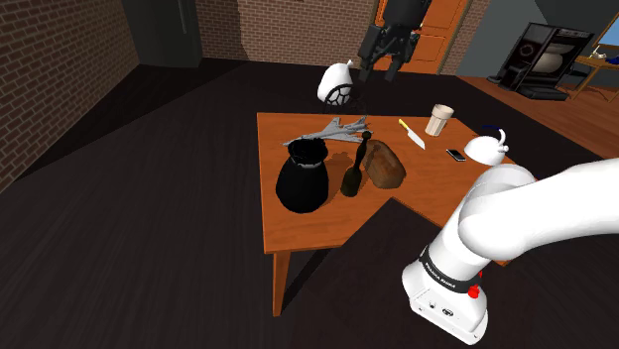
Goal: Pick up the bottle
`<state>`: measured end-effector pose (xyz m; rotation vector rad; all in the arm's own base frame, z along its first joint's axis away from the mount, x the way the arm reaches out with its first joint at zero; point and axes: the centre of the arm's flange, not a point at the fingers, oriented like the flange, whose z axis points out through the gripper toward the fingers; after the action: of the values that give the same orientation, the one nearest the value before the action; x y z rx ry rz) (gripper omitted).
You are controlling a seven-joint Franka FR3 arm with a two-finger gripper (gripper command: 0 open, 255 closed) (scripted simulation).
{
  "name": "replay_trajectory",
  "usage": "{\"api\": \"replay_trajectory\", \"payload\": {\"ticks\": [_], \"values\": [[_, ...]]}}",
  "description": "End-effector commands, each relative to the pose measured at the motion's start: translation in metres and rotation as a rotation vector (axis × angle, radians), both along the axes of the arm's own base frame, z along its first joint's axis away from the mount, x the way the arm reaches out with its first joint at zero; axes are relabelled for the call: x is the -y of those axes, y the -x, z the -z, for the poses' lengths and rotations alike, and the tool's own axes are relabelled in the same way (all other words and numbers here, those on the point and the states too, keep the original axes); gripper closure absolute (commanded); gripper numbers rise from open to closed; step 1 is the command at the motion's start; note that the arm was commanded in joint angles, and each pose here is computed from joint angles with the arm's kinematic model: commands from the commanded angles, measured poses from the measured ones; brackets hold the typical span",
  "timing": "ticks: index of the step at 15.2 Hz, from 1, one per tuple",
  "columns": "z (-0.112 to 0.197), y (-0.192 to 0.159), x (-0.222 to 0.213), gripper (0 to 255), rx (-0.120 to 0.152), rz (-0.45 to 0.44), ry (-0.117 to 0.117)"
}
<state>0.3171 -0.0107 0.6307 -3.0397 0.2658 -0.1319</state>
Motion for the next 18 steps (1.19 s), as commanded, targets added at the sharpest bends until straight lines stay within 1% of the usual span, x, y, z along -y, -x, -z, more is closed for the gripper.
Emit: {"api": "replay_trajectory", "payload": {"ticks": [1,18], "values": [[0.0,0.0,0.0,0,0.0,0.0,0.0],[0.161,-0.048,0.165,0,0.039,-0.061,-0.093]]}}
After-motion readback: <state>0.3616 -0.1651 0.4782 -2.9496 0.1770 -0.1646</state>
